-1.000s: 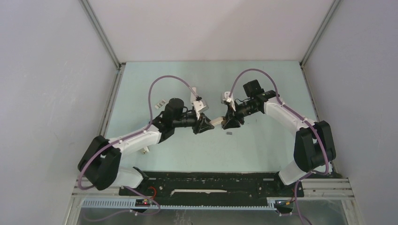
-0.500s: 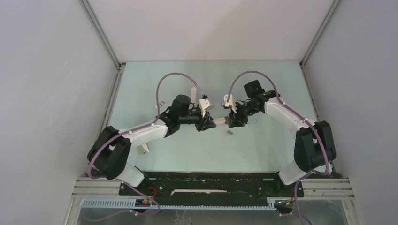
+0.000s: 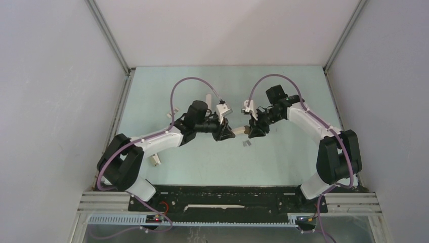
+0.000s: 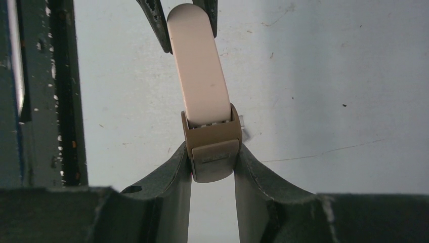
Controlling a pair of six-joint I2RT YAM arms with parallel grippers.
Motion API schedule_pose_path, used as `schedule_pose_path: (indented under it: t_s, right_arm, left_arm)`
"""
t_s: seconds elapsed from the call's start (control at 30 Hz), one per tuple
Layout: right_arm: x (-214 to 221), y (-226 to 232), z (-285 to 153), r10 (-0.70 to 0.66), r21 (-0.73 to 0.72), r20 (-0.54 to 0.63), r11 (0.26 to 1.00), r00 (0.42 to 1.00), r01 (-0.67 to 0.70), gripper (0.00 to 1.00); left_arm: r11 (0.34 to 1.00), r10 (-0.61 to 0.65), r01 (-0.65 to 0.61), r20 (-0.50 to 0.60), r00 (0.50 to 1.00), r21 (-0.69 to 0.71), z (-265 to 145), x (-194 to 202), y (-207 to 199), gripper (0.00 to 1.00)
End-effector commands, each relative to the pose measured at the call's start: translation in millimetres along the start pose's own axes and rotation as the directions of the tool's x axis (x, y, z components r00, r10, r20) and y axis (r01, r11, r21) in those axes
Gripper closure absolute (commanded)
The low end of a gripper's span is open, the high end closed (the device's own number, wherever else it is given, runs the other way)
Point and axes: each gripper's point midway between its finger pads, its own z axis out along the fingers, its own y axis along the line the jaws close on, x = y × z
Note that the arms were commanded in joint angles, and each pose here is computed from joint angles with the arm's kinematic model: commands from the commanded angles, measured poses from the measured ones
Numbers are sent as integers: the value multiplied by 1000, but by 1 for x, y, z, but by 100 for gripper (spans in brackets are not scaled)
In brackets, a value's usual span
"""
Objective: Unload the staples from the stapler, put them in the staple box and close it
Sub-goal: Unload the staple at the center of the board, then place the stapler at the center of the board.
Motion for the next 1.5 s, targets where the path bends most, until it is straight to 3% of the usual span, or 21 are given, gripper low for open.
schedule_pose_path:
  t_s: [0.0,0.27,0.5,0.83,1.23,1.47]
  right_arm:
    - [-15,9,-14,105,-51,63,993,992,-102,97]
    - [-55,45,-19,213,-263,218,953,953,-152,91]
    - [-74,61,-15,281,-367,264,914,922,-173,67]
    - [-81,69,-11,303,-405,263,896,916,-180,30]
    - [-70,50,-27,285,-300,262,932,922,-203,11]
    - [-55,40,-37,272,-226,240,949,932,-219,11]
  left_arm:
    - [991,-137,137,54,989,1,-9,-13,-5,100]
    - [966,-253,232,232,939,114,-23,-40,-34,100]
    - [957,-281,243,304,910,157,-25,-54,-52,100]
    - [941,-335,286,380,862,180,-27,-58,-59,100]
    - [946,-320,313,402,858,87,-44,-37,-51,100]
    - [933,-288,349,397,871,-88,-67,-15,-28,100]
